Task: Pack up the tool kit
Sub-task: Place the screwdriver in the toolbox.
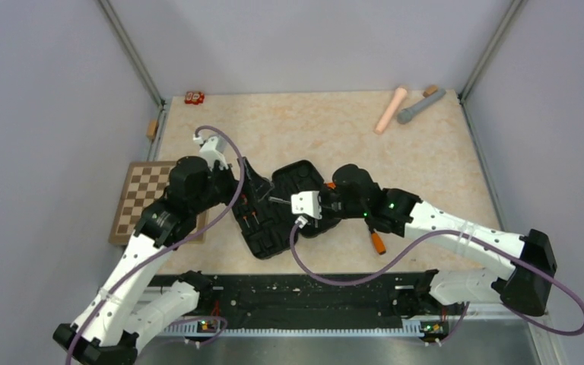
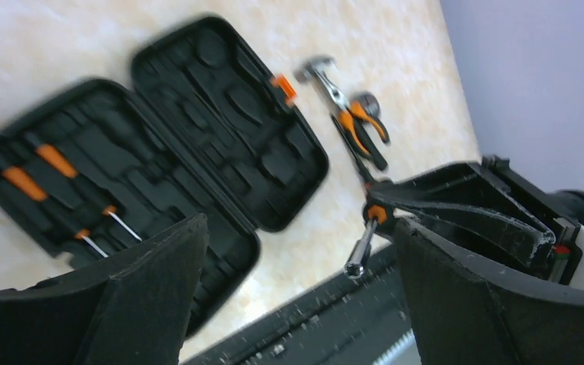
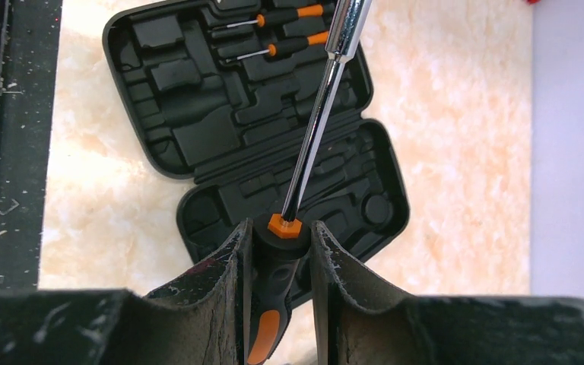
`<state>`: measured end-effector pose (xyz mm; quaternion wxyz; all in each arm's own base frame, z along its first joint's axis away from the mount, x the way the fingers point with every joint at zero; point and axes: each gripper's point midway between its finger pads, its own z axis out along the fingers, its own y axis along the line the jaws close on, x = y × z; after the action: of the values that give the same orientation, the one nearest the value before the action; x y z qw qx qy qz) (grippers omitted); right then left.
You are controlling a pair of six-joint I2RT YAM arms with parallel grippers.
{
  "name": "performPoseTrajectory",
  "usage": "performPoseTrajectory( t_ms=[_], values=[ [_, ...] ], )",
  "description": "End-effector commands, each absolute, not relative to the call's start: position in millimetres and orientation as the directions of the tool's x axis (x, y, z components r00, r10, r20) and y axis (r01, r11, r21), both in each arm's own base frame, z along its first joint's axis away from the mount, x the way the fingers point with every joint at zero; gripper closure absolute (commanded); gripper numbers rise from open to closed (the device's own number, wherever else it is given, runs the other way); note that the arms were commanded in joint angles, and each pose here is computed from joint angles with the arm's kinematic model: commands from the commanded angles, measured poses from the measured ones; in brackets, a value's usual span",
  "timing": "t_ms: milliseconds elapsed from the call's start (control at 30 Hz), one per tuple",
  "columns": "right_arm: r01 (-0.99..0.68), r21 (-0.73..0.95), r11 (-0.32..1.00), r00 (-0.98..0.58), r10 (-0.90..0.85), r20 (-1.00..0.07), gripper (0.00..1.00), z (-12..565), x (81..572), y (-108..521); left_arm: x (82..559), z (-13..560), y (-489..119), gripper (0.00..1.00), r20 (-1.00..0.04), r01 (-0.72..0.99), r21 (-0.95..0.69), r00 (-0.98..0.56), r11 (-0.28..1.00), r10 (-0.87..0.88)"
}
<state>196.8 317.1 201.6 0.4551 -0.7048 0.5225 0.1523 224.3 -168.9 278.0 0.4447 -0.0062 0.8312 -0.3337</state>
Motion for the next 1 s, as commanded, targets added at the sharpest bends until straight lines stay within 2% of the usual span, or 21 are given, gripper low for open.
performPoseTrajectory(
  t_ms=[0, 267, 433, 533, 633, 967],
  values=[
    [-0.788, -0.607, -0.105, 0.566, -0.513, -0.645, 1.0, 227.4, 192.0, 331.4, 205.9, 314.2, -205.6, 0.05, -0.69, 0.433, -0.668, -0.666, 0.605, -0.285],
    [-0.727, -0.67, -0.148, 0.63, -0.532, -0.566, 1.0, 225.7, 195.1, 337.5, 191.7, 291.5, -234.7, 0.16, -0.565, 0.433, -0.756, -0.81, 0.491, -0.156],
    [-0.683, -0.709, -0.175, 0.668, -0.542, -0.51, 1.0, 226.8, 199.9, 338.2, 184.5, 270.3, -241.3, 0.25, -0.494, 0.398, -0.789, -0.864, 0.468, -0.098],
    [-0.663, -0.726, -0.183, 0.682, -0.548, -0.484, 1.0, 227.6, 203.6, 338.1, 181.6, 265.6, -242.8, 0.3, -0.484, 0.402, -0.793, -0.872, 0.458, -0.074],
    [-0.65, -0.735, -0.192, 0.692, -0.55, -0.468, 1.0, 227.5, 205.5, 339.2, 180.5, 260.7, -243.3, 0.39, -0.48, 0.403, -0.793, -0.875, 0.457, -0.059],
    [-0.639, -0.745, -0.19, 0.707, -0.526, -0.473, 1.0, 229.4, 205.5, 345.5, 174.4, 243.3, -241.8, 0.6, -0.459, 0.398, -0.792, -0.888, 0.463, -0.022]
  ],
)
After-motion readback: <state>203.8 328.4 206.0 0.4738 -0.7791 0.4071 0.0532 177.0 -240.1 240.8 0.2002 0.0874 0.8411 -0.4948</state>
